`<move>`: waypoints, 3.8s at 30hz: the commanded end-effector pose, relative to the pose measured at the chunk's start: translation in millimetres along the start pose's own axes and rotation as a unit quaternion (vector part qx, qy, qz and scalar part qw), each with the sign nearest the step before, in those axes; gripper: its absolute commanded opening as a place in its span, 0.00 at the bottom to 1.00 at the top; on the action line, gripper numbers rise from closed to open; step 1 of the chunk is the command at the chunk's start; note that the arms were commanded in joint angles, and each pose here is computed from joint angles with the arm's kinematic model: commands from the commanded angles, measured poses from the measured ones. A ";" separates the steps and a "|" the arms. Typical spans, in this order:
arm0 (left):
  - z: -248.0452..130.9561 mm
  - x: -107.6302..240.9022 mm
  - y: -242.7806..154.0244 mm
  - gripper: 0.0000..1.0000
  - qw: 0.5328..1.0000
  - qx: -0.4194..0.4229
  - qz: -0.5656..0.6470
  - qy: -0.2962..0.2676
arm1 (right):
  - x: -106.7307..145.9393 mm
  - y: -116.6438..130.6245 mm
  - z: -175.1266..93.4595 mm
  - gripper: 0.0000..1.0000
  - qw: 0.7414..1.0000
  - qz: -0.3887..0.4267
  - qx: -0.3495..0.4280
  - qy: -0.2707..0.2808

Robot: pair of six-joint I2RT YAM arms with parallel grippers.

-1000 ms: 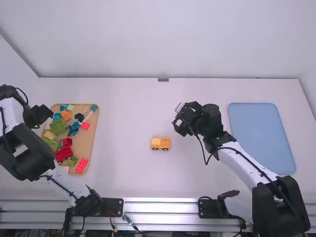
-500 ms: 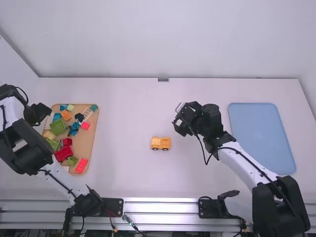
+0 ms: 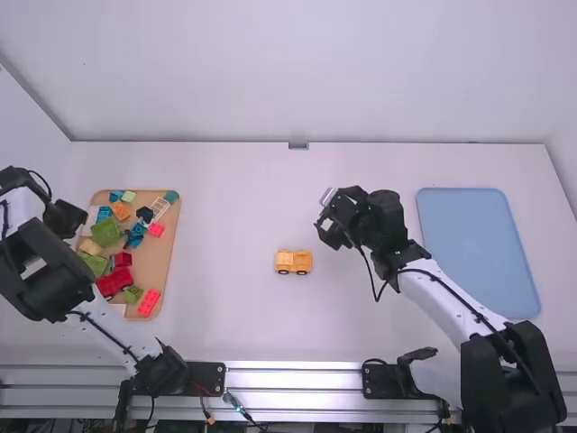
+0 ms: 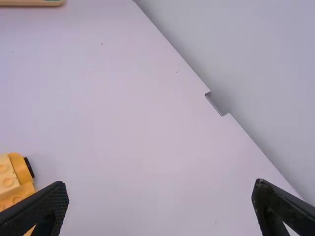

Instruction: Assemble lego blocks to make yellow taxi

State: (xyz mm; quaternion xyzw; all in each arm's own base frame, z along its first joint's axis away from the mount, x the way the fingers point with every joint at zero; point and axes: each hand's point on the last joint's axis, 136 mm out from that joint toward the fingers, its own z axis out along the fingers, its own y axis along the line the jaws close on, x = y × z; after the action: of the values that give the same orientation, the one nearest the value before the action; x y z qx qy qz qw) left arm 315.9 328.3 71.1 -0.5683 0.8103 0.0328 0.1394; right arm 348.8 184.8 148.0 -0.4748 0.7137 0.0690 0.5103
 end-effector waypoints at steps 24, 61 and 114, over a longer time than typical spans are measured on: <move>31.9 17.5 14.7 0.48 0.998 -0.028 0.052 -0.006 | 5.8 5.4 -1.6 0.98 1.000 0.010 -0.009 0.012; 60.3 29.6 16.8 0.41 0.998 -0.008 0.065 -0.022 | 8.2 7.3 -1.8 0.99 1.000 0.013 -0.013 0.017; -27.5 5.3 -44.1 0.02 0.989 0.025 0.111 -0.094 | 6.1 5.7 -1.7 0.99 1.000 0.022 -0.010 0.013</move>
State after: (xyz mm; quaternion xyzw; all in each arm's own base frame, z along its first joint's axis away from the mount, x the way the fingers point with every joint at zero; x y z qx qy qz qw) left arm 340.6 312.8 60.4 -0.4816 0.8546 0.0537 0.1866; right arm 343.7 182.5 138.3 -0.4669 0.7323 0.0790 0.4894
